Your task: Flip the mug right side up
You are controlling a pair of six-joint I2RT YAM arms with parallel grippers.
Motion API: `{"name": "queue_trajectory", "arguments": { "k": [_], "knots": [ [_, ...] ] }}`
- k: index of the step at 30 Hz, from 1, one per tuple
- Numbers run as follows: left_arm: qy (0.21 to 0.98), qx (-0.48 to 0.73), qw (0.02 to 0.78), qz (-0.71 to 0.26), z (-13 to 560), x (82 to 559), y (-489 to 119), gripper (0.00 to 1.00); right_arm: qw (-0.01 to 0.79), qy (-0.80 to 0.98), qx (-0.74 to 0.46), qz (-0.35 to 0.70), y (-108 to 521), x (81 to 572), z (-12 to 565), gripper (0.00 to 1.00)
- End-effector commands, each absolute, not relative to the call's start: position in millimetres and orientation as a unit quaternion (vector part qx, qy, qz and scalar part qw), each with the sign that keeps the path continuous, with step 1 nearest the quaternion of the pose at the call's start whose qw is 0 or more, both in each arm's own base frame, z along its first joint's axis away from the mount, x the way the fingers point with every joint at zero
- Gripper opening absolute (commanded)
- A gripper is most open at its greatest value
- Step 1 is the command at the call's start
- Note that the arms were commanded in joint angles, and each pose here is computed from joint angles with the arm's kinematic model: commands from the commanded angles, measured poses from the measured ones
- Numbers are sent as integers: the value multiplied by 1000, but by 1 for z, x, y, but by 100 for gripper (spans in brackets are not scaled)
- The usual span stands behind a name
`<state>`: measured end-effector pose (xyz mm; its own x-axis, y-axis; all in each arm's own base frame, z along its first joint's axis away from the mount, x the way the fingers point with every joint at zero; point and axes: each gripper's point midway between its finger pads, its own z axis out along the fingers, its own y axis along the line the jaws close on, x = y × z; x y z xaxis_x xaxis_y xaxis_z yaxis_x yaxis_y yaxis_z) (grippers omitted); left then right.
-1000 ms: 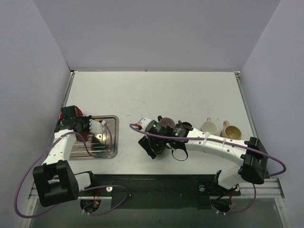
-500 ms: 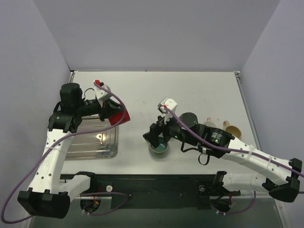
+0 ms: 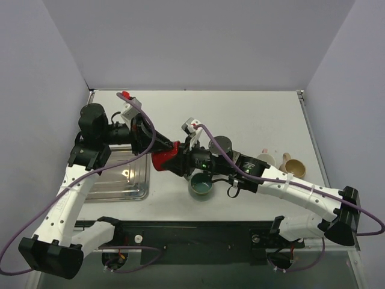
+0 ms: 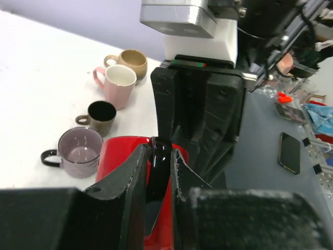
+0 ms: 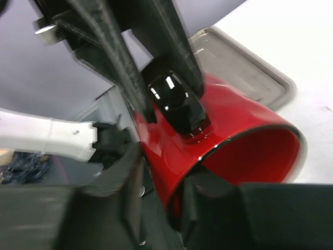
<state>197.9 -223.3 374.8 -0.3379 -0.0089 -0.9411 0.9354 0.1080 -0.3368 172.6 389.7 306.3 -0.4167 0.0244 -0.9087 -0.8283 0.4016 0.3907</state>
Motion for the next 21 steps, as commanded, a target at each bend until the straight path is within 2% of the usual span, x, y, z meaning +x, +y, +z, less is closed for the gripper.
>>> {"name": "queue_trajectory", "arguments": {
  "k": [1, 2, 4, 5, 8, 9, 12, 15, 18, 21],
  "knots": [
    [568, 405, 446, -561, 397, 189, -229, 0, 460, 665, -289, 512, 409, 172, 339, 0],
    [576, 396, 448, -558, 395, 192, -229, 0, 455, 677, -287, 503, 406, 174, 332, 0],
    [622, 362, 463, -517, 382, 211, -221, 81, 468, 717, -264, 445, 385, 189, 313, 0],
    [658, 345, 478, -468, 368, 227, -212, 87, 490, 739, -237, 398, 365, 203, 309, 0],
    [724, 305, 522, -332, 338, 269, -182, 87, 487, 818, -207, 225, 292, 218, 267, 0],
    [758, 256, 541, -258, 324, 294, -158, 87, 496, 828, -189, 181, 273, 225, 263, 0],
    [797, 170, 566, -126, 298, 327, -108, 88, 456, 870, -174, 73, 216, 215, 228, 0],
    [803, 125, 577, -84, 267, 340, -76, 88, 418, 895, -150, 36, 183, 206, 194, 0],
    [806, 82, 580, -86, 233, 343, -56, 88, 363, 923, -121, 46, 165, 191, 140, 0],
    [806, 51, 582, -96, 212, 344, -40, 89, 344, 931, -104, 63, 165, 183, 105, 0]
  ]
}}
